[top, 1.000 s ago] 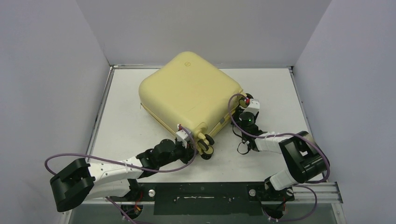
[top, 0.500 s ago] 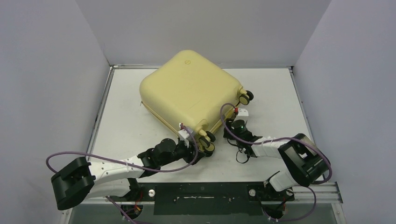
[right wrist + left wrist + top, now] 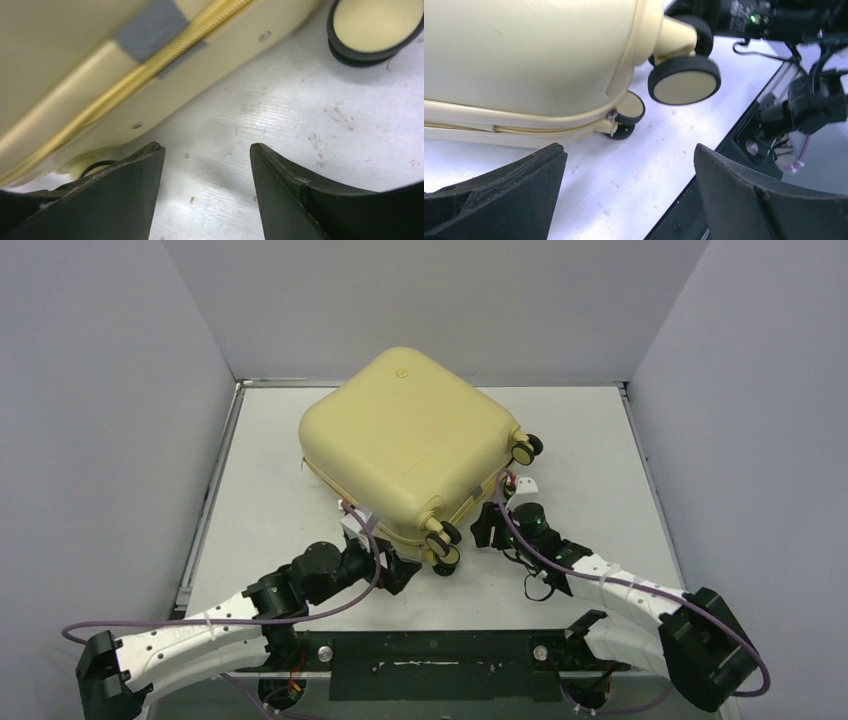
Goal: Pack the luggage
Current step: Zip the luggage at the center of the board.
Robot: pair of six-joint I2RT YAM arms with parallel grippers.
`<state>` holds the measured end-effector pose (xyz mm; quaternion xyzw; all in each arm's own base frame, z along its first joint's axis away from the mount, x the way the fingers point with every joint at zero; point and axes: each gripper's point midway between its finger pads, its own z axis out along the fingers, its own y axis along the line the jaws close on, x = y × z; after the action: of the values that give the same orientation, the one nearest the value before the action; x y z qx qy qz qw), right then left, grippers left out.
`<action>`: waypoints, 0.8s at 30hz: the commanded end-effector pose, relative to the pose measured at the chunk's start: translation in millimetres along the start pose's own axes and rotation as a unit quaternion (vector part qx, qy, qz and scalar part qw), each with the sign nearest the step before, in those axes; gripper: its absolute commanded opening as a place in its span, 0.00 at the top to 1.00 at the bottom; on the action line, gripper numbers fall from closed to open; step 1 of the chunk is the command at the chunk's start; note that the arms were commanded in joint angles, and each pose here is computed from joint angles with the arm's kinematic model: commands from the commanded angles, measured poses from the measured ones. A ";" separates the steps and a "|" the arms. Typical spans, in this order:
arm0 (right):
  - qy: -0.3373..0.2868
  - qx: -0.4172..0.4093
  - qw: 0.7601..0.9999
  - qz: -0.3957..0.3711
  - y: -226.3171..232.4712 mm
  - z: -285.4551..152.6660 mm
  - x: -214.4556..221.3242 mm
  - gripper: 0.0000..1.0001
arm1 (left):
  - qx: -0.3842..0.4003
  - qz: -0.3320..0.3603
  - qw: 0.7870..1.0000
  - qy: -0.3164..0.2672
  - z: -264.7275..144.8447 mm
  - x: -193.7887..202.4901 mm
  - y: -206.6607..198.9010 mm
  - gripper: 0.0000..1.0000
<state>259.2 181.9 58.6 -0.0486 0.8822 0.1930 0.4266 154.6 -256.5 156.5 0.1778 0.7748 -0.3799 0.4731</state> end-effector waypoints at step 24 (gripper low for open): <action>0.009 -0.218 0.970 -0.110 136.8 -101.3 -92.7 0.16 | -0.004 -0.059 0.987 -0.152 -17.6 -18.3 24.3 0.05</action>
<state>224.1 254.5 257.0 -0.1888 0.7675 0.3535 0.5004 163.9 -218.7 143.1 0.0770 0.7520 -0.3889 0.5266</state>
